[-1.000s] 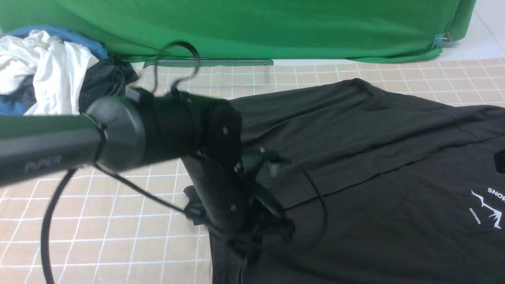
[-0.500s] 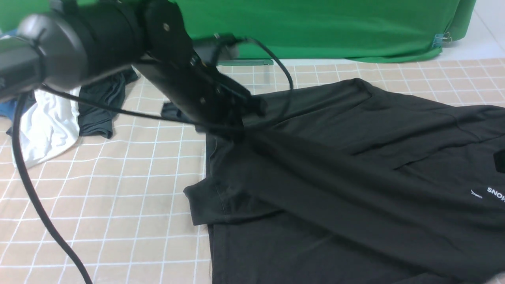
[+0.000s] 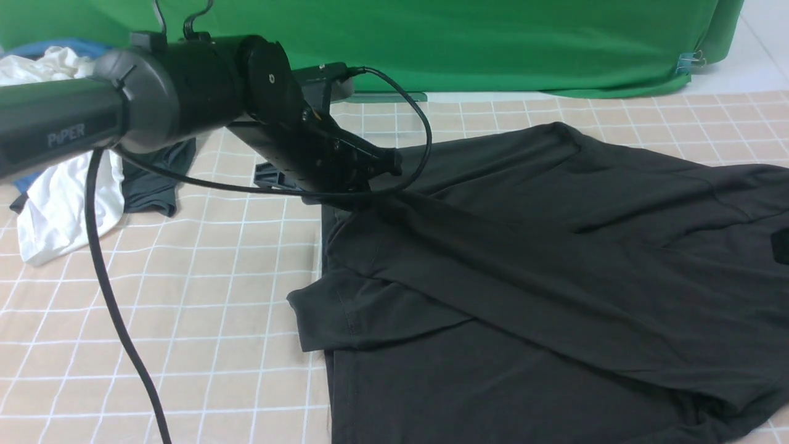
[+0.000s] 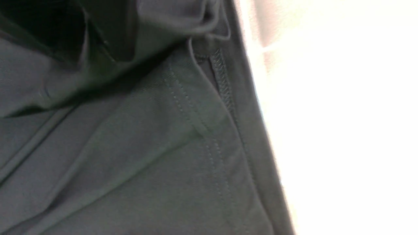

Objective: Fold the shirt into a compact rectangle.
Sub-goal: 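Fold the left side of the dark shirt inward over its body with the left gripper, then grasp the near edge of the shirt at its hem and shoulder corners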

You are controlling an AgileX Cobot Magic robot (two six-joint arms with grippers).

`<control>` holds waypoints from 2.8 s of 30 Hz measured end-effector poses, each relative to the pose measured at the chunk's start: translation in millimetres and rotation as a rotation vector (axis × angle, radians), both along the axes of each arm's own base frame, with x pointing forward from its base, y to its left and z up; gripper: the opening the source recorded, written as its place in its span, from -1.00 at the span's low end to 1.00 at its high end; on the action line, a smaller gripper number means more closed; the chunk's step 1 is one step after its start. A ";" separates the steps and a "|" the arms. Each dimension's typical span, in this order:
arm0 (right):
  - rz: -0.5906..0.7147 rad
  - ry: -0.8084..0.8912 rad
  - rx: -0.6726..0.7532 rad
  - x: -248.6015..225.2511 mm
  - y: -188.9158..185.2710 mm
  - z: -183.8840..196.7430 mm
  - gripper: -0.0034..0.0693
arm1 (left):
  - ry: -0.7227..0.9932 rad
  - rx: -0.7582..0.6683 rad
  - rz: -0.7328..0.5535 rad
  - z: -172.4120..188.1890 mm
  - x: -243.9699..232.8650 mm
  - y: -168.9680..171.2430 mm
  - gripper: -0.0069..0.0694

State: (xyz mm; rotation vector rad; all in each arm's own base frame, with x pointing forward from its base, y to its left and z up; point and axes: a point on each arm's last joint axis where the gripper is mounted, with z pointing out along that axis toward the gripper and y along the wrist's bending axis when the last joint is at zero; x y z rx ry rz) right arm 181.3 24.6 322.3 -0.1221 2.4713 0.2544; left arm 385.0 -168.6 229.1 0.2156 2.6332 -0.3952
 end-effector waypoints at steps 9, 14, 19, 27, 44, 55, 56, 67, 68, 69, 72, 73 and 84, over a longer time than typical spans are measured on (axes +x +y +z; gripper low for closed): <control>0.002 0.005 -0.001 -0.4 0.1 -0.3 -0.60 | -0.117 0.027 -0.022 110.7 -19.2 13.3 0.44; 0.002 0.005 -0.001 -0.4 0.1 -0.3 -0.58 | -0.012 0.080 -0.069 134.2 -50.3 25.0 0.19; 0.002 0.005 -0.001 -0.4 0.1 -0.3 -0.56 | 0.129 0.073 -0.094 116.2 -86.1 35.3 -0.68; 0.002 0.005 -0.001 -0.4 0.1 -0.3 -0.51 | 0.562 -0.114 -0.026 11.4 -158.2 26.0 -0.74; -0.002 -0.009 0.000 0.7 -0.1 0.5 -0.45 | 0.638 -0.011 0.157 -61.4 -220.2 -27.4 0.54; -0.004 -0.015 0.001 1.5 -0.2 0.7 -0.41 | 0.660 0.018 0.176 -75.0 -227.8 -32.2 0.49; -0.003 -0.012 0.000 2.1 -0.1 0.1 -0.41 | 0.654 0.026 0.161 -75.1 -228.8 -32.8 0.43; 0.020 0.139 -0.059 -2.1 -3.1 -12.0 -0.21 | 0.574 0.011 0.131 -71.8 -226.7 -30.7 -0.74; 0.011 0.165 -0.079 -3.8 -5.0 -13.6 -0.14 | 0.547 -0.011 0.131 -69.0 -224.8 -30.5 -0.75; -0.006 0.184 -0.102 -5.1 -7.7 -14.7 -0.07 | 0.526 -0.025 0.130 -64.6 -223.3 -28.9 -0.76; -0.087 0.225 -0.178 -7.5 -17.4 -18.0 0.14 | 0.465 -0.060 0.134 -48.7 -217.8 -19.2 -0.76; -0.111 0.239 -0.198 -8.6 -20.1 -21.1 0.21 | 0.448 -0.065 0.138 -44.0 -215.7 -14.6 -0.76; -0.294 0.471 -0.219 -22.7 -45.6 -80.7 0.43 | 0.431 0.058 0.103 -36.6 -206.0 19.4 -0.76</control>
